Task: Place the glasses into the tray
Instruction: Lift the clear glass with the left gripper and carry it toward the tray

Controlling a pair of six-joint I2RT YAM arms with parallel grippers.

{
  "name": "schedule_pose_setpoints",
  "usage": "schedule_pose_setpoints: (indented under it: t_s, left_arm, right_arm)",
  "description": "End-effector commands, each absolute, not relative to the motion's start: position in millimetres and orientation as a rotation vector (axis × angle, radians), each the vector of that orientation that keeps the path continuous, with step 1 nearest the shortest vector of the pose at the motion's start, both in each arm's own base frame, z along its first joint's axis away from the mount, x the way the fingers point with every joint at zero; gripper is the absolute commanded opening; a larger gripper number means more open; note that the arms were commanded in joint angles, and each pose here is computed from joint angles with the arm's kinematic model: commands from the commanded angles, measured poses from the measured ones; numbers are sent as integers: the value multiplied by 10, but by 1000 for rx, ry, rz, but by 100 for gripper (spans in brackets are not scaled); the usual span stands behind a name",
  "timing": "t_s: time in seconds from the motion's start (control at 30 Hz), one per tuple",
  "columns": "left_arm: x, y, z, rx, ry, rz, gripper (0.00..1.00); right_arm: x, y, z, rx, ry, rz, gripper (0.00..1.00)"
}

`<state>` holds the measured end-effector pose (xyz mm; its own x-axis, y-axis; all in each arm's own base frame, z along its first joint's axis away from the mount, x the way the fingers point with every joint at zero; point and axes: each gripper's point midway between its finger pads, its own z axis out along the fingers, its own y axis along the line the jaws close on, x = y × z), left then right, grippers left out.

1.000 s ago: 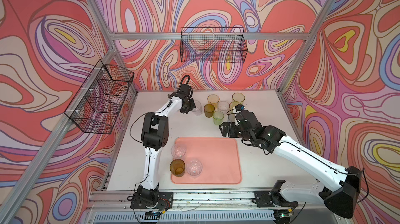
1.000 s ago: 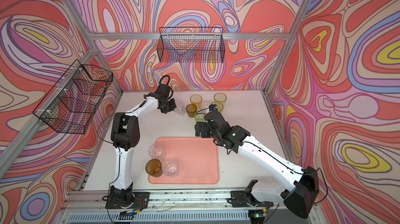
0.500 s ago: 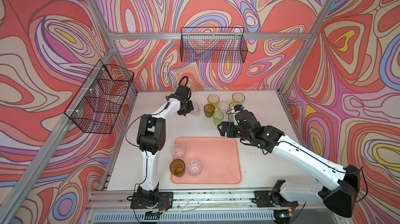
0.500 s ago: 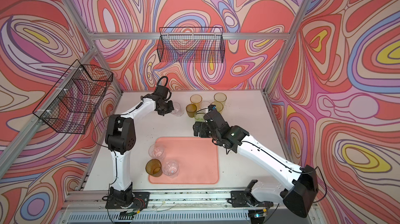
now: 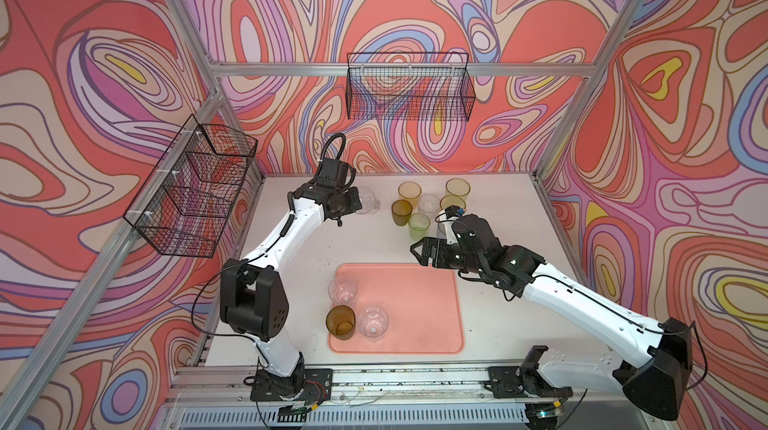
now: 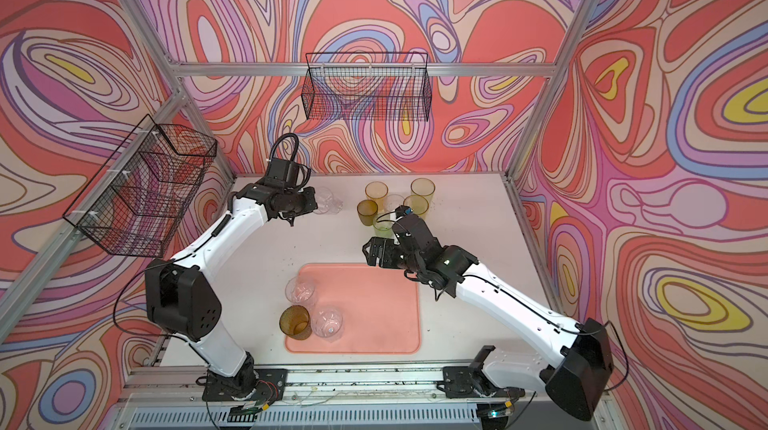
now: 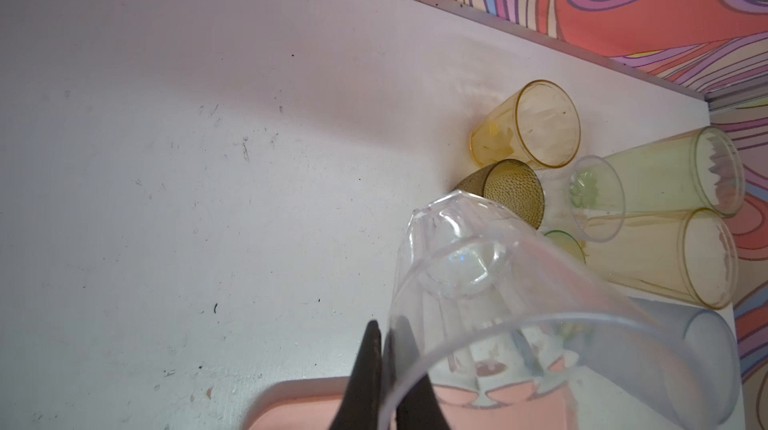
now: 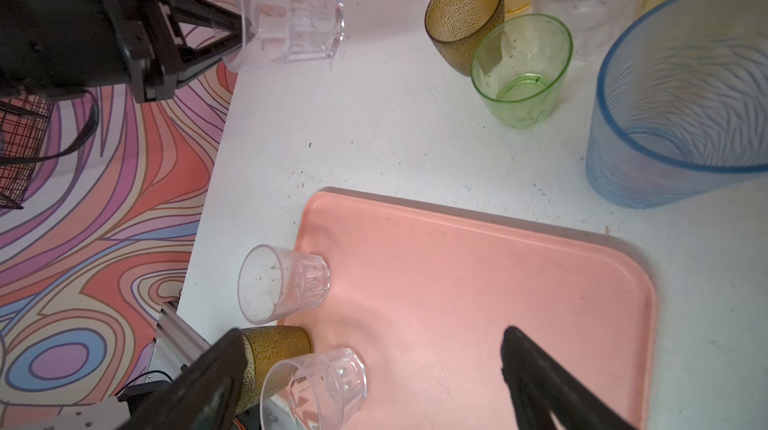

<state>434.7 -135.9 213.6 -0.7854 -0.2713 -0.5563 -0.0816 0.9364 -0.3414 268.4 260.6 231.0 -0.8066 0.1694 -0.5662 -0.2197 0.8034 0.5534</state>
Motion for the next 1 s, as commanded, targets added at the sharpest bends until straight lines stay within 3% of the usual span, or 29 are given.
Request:
schedule_pose_setpoints:
  t_s: [0.0, 0.23, 0.53, 0.97]
  left_arm:
    - [4083, -1283, 2253, -227, 2461, -392, 0]
    - [3593, -1172, 2411, -187, 2457, -404, 0]
    - [3111, -1097, 2445, -94, 2468, -423, 0]
    - [2863, -1150, 2266, -57, 2491, -501, 0]
  right_arm:
    - [2633, 2653, 2473, -29, 2316, 940, 98]
    - [2603, 2618, 2627, 14, 2251, 1002, 98]
    - [2570, 2574, 2463, 30, 2269, 990, 98]
    - [2593, 2572, 2305, 96, 2261, 1019, 98]
